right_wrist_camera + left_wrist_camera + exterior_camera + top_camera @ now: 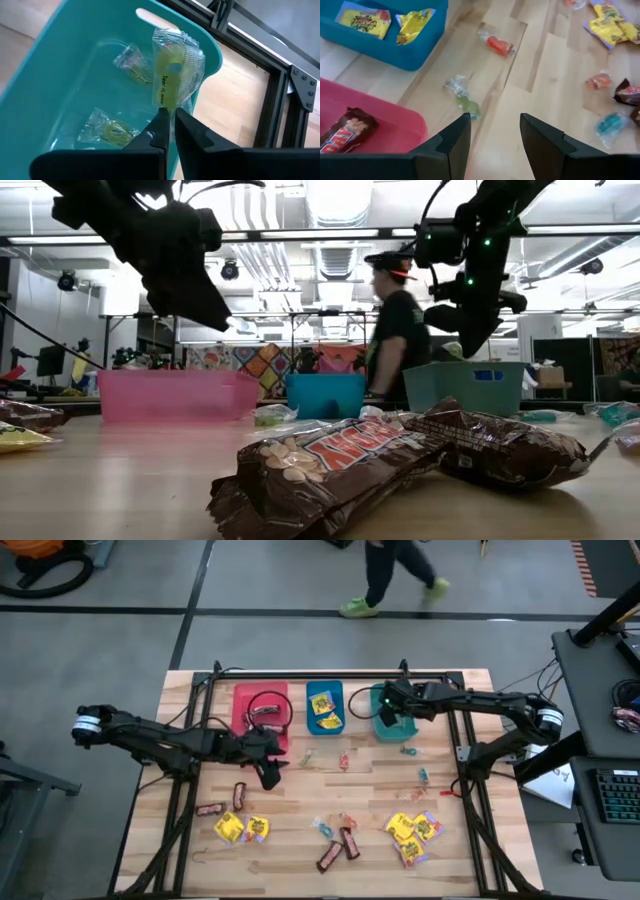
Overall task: Sort candy
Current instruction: Put the green gummy into the green bin, then put the chocolate bar into the red bin
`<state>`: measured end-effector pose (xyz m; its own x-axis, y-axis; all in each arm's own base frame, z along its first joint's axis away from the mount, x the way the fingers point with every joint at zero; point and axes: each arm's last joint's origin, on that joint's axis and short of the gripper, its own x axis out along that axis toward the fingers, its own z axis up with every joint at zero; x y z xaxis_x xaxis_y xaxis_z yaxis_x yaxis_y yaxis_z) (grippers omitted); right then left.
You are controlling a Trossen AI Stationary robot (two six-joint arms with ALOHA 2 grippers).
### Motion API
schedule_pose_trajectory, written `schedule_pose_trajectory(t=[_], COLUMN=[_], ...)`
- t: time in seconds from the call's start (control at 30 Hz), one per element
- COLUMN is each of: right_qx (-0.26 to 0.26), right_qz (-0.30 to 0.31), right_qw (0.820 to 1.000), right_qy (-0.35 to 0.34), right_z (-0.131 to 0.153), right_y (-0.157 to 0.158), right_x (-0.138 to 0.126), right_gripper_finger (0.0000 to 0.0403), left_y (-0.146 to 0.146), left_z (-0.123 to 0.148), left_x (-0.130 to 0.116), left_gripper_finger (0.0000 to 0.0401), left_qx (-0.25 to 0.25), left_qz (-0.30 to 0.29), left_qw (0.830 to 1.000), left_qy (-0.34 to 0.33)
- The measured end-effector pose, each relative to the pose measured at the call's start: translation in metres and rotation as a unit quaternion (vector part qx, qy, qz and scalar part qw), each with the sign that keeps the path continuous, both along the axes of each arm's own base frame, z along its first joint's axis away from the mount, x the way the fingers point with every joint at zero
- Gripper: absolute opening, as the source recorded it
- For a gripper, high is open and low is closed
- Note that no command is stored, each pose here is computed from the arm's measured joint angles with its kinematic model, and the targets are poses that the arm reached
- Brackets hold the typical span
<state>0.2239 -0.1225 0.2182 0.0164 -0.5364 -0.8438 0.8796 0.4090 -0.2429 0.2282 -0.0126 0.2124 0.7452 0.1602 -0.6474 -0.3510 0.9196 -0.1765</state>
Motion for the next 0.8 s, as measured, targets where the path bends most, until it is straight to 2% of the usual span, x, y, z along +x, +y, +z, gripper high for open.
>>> schedule_pose_trajectory(t=[0.43, 0.67, 0.8], right_qx=[-0.001, 0.031, 0.03], right_qz=[0.005, 0.037, 0.062], right_qw=[1.0, 0.996, 0.993], right_qy=[-0.015, -0.074, -0.093], right_z=[0.005, 0.02, 0.028], right_y=[0.002, 0.014, 0.025], right_x=[-0.001, -0.004, -0.003], right_gripper_finger=[0.0135, 0.0134, 0.0133], left_y=[-0.003, -0.009, -0.013], left_z=[0.003, 0.002, 0.002], left_x=[0.002, 0.001, -0.003], left_gripper_finger=[0.0155, 0.0155, 0.0155], left_qx=[-0.005, -0.026, -0.096], left_qz=[-0.002, -0.017, -0.042], left_qw=[1.0, 0.999, 0.994], left_qy=[-0.022, -0.013, 0.029])
